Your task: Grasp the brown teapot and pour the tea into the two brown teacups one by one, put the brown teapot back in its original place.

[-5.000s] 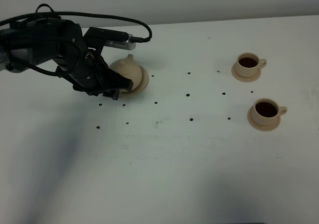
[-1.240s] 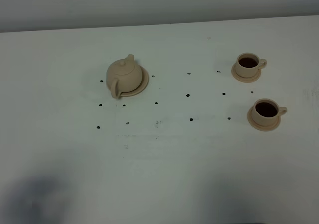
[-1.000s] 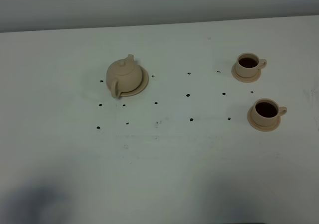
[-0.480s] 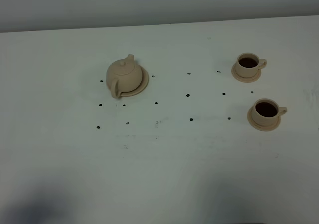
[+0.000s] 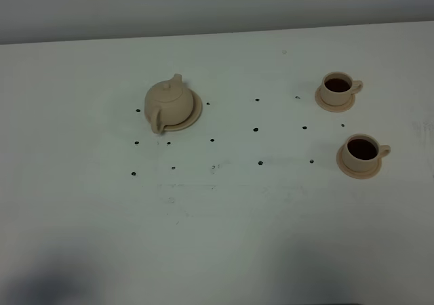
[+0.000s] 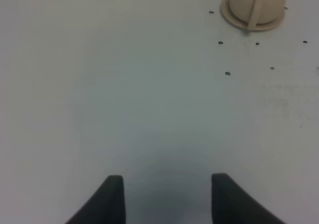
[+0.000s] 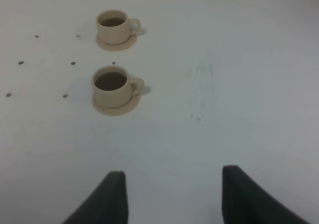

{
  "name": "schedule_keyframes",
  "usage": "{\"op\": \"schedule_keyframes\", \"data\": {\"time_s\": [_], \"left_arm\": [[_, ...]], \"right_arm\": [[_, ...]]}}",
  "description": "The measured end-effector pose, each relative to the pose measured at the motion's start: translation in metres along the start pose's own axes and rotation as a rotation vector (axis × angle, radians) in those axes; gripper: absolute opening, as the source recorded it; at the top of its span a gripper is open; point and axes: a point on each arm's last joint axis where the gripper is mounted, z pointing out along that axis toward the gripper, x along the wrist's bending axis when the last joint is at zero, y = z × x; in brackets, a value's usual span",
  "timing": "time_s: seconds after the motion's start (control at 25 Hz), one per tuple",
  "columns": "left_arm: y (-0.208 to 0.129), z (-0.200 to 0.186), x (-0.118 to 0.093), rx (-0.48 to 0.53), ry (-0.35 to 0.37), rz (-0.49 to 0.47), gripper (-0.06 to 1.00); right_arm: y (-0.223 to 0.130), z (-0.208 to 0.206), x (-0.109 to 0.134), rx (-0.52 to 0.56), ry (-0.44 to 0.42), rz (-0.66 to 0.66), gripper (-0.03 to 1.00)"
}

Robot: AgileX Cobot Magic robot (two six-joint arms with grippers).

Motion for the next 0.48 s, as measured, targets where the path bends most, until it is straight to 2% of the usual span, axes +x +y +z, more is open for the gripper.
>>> {"op": "schedule_keyframes", "data": {"time_s": [0.48], "left_arm": [[0.0,0.0,0.0,0.0,0.0,-0.005,0.43]], "right_arm": [[0.0,0.0,0.0,0.0,0.0,0.0,0.42]]}}
